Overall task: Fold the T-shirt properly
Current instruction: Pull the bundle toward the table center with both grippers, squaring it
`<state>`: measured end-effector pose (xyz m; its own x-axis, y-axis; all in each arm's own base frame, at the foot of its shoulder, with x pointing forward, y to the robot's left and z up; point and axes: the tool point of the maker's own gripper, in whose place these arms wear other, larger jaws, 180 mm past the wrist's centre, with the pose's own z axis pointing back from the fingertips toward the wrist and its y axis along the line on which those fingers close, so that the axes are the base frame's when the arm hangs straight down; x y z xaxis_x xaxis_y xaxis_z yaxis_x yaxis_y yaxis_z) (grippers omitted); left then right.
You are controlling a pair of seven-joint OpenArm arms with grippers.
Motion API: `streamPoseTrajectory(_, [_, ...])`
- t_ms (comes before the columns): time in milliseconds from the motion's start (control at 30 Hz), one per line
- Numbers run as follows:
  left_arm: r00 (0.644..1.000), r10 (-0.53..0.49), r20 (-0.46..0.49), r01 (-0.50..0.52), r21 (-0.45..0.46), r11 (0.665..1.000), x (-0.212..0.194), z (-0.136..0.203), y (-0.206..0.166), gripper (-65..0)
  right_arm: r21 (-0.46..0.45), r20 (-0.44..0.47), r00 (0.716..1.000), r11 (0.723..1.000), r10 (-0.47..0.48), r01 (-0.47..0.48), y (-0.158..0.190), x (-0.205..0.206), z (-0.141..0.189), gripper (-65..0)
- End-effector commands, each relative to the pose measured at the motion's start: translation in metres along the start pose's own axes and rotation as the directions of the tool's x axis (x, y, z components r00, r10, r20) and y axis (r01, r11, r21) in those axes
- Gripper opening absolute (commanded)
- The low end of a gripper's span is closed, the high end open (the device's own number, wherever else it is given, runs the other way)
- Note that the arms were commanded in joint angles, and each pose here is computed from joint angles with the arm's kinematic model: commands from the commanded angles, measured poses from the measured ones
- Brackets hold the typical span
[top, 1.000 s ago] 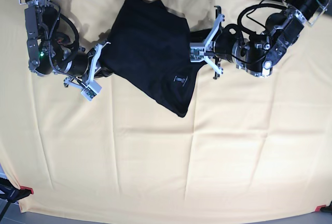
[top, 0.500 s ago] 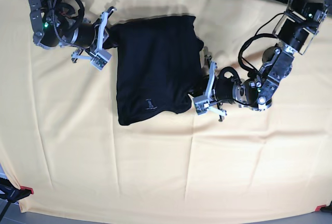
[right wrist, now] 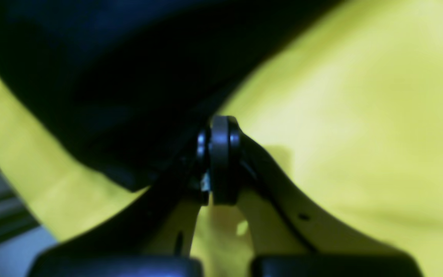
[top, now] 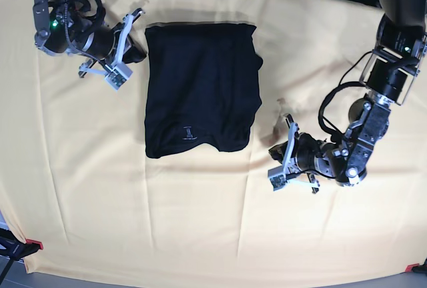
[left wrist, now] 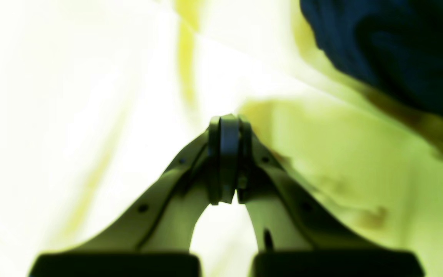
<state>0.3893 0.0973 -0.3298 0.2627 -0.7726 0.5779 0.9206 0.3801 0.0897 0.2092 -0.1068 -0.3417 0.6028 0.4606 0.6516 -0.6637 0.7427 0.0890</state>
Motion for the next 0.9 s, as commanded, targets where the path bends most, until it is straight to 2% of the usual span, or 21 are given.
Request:
streamPoseTrajectory(0, [0.996, -0.018, 0.085, 0.016, 0.021, 1.000, 0.029, 0.021, 0.012, -65.0, -0.016, 0.090, 0.996, 0.999, 0.029, -0.028, -0.002, 0.024, 0.012, -65.0])
streamPoseTrajectory(100, [0.980, 0.012, 0.199, -0.002, -0.053, 0.999, 0.054, 0.044, 0.000, -65.0, -0.036, 0.197, 0.978, 0.997, 0.075, -0.069, -0.001, 0.052, 0.031, -65.0])
streamPoseTrajectory(233, [0.954, 0.075, 0.291, -0.015, -0.205, 0.979, 0.078, 0.055, -0.034, -65.0, 0.136, 0.287, 0.954, 0.982, 0.088, -0.132, 0.036, 0.064, 0.036, -65.0])
streamPoseTrajectory(300, [0.949, 0.100, 0.300, -0.021, -0.255, 0.967, 0.081, 0.049, -0.047, -65.0, 0.190, 0.300, 0.951, 0.972, 0.076, -0.138, 0.049, 0.066, 0.036, -65.0])
streamPoseTrajectory(433, [0.949, 0.118, 0.292, -0.029, -0.291, 0.956, 0.077, 0.028, -0.067, -65.0, 0.219, 0.289, 0.956, 0.969, 0.050, -0.117, 0.055, 0.062, 0.034, -65.0])
streamPoseTrajectory(533, [0.952, 0.120, 0.282, -0.039, -0.277, 0.960, 0.067, 0.009, -0.076, -65.0, 0.240, 0.275, 0.961, 0.966, 0.032, -0.101, 0.062, 0.056, 0.033, -65.0])
streamPoseTrajectory(667, [0.961, 0.077, 0.264, -0.021, -0.208, 0.978, 0.050, -0.009, -0.079, -65.0, 0.270, 0.243, 0.970, 0.960, 0.006, -0.074, 0.069, 0.045, 0.026, -65.0])
streamPoseTrajectory(867, [0.982, 0.007, 0.189, 0.018, -0.132, 0.991, 0.028, -0.017, -0.071, -65.0, 0.222, 0.117, 0.992, 0.975, -0.036, 0.010, 0.054, 0.009, -0.004, -65.0])
